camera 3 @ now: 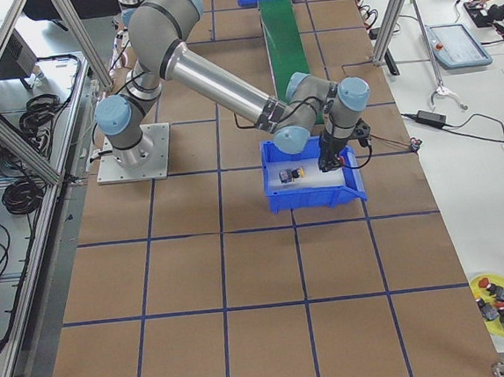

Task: Transport two buttons from left to right
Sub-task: 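Release the red button in the bin and raise the right gripper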

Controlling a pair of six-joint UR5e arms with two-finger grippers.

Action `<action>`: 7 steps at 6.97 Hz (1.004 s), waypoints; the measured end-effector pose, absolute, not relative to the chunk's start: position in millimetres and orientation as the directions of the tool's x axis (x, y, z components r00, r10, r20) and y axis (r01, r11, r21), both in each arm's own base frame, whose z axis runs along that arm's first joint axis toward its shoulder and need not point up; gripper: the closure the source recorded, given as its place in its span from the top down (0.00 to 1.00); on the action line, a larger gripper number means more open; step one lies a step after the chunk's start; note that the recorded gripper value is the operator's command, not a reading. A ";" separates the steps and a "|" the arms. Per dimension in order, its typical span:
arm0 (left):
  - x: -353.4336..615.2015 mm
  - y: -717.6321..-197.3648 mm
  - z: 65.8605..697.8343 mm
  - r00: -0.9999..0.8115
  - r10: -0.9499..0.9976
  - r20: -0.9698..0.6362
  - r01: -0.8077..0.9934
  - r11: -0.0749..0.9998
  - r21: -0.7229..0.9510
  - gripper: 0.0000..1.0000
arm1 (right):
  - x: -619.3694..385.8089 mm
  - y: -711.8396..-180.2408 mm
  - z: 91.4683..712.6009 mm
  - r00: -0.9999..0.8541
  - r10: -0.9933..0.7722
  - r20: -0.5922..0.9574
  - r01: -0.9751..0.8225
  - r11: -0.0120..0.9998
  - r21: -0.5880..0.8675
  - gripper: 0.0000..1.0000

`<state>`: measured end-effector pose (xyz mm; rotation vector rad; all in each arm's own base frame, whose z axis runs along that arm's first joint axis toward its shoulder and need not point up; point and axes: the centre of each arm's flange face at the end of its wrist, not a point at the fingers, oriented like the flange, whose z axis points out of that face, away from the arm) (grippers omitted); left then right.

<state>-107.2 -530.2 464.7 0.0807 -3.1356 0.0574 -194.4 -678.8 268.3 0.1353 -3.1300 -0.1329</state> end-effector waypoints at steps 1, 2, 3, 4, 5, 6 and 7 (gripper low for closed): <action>-107.2 -530.2 464.6 -0.999 -0.051 0.005 -0.052 0.998 -0.036 1.00 | -195.3 -679.5 256.1 -0.996 -0.085 -0.007 -0.086 0.991 0.099 0.12; -107.3 -530.1 464.5 -0.999 -0.051 0.006 -0.052 0.998 -0.036 1.00 | -196.2 -680.6 245.7 -0.996 -0.086 -0.014 -0.087 0.990 0.110 0.36; -107.3 -530.1 464.4 -0.999 -0.051 0.006 -0.052 0.998 -0.036 1.00 | -197.0 -681.7 239.7 -0.996 -0.089 -0.015 -0.090 0.990 0.113 0.95; -107.3 -530.1 464.7 -0.999 -0.051 0.006 -0.052 0.998 -0.036 1.00 | -197.8 -682.4 236.9 -0.996 -0.089 -0.014 -0.090 0.990 0.111 0.99; -107.4 -530.0 464.9 -0.999 -0.051 0.007 -0.052 0.998 -0.037 1.00 | -198.3 -682.7 235.7 -0.996 -0.089 -0.014 -0.090 0.990 0.111 1.00; -107.4 -530.1 464.9 -0.999 -0.051 0.007 -0.051 0.998 -0.037 1.00 | -198.7 -682.8 236.0 -0.996 -0.090 -0.013 -0.091 0.990 0.110 1.00; -107.4 -530.2 464.9 -0.999 -0.051 0.007 -0.051 0.998 -0.037 1.00 | -199.1 -683.0 238.8 -0.996 -0.090 -0.010 -0.090 0.990 0.108 1.00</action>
